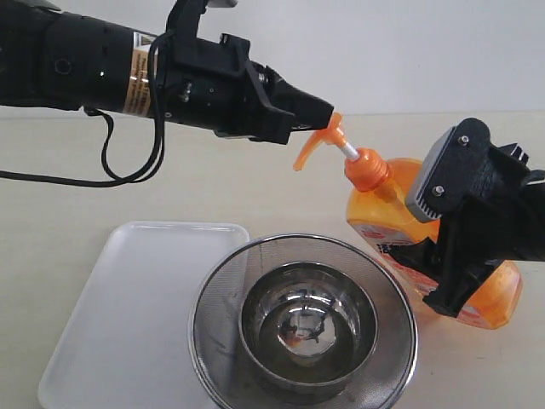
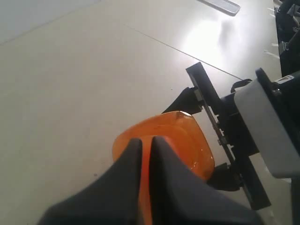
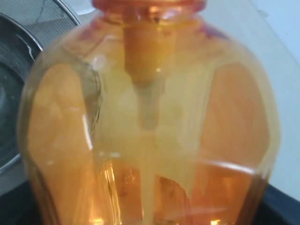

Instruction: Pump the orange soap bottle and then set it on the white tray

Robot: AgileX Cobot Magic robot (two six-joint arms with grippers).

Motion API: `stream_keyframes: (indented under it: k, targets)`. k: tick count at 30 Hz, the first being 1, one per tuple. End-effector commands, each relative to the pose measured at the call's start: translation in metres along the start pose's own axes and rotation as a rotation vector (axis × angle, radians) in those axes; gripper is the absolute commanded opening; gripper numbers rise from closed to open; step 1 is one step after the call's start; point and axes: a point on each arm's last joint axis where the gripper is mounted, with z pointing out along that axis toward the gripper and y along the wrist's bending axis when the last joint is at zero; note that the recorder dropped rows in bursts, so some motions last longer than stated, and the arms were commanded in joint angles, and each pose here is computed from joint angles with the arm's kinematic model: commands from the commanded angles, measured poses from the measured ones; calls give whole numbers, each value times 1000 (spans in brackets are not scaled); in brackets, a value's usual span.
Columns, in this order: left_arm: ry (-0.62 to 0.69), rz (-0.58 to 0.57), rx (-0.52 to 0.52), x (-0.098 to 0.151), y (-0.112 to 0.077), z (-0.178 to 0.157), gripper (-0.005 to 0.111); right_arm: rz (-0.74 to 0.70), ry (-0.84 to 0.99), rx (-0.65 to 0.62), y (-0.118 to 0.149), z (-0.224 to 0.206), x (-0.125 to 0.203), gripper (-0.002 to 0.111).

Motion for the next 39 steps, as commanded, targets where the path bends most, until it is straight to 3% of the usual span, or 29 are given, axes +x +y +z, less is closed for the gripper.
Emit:
stream_keyframes:
  k: [1,15,26,39]
  targets:
    - [44,13,34,8,-2,4,5,23,-10,-19,3,0,1,0]
    - [44,13,31,8,-2,4,5,23,-4,-10,2,0,2,0]
    - [-84,110,-43,-35,-16,-26,5,118,17,83,-6,-4,3,0]
    - [-147,184,-67,-54,-36,-54,5,251,-136,238,-38,-29,-35,0]
